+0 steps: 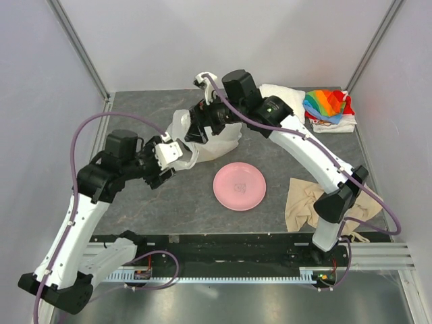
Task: Take the fake fruits out of the plastic bag
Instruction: Adjust the plastic bag at the center of the board, then take out the fake fruit from the plastic bag, then place the fake fruit on the plate.
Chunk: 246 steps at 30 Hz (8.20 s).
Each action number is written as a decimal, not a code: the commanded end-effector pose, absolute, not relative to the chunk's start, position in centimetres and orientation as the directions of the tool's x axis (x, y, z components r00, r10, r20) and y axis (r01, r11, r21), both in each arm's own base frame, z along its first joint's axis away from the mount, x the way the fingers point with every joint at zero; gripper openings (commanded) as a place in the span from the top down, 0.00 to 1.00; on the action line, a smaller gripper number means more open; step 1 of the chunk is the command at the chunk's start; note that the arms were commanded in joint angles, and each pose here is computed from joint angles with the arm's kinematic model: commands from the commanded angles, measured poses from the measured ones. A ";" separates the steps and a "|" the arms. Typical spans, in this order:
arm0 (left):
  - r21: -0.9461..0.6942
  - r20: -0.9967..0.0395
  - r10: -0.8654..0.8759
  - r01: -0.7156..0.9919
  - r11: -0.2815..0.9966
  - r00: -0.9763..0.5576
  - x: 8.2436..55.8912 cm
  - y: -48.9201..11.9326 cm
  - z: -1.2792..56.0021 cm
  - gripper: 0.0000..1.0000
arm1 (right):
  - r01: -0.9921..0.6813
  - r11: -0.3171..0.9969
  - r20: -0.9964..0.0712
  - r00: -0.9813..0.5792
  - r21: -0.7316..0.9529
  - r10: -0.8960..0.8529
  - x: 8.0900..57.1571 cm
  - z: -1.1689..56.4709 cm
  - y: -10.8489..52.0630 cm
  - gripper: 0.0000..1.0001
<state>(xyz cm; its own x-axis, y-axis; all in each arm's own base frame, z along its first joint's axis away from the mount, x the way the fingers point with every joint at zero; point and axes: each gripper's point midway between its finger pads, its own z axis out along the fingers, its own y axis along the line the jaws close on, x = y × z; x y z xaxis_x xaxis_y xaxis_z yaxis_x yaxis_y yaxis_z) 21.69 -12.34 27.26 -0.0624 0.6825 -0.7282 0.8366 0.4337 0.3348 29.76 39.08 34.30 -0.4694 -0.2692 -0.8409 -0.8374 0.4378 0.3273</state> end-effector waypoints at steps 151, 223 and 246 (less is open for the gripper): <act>-0.571 -0.646 -0.183 0.310 0.760 -0.741 27.1 -11.1 20.3 0.88 | -0.733 0.678 -0.772 -0.401 -0.052 -0.493 46.1 11.5 38.9 0.45; -0.448 -0.826 -0.220 0.369 0.814 -0.519 34.4 -8.8 30.0 0.98 | -0.921 0.205 -0.632 0.056 -0.333 -0.773 27.1 15.6 29.7 1.00; -0.445 -0.826 -0.219 0.364 0.818 -0.519 34.6 -8.5 29.8 0.98 | -0.941 0.267 -0.566 -0.107 -0.207 -0.817 26.4 10.2 29.2 0.80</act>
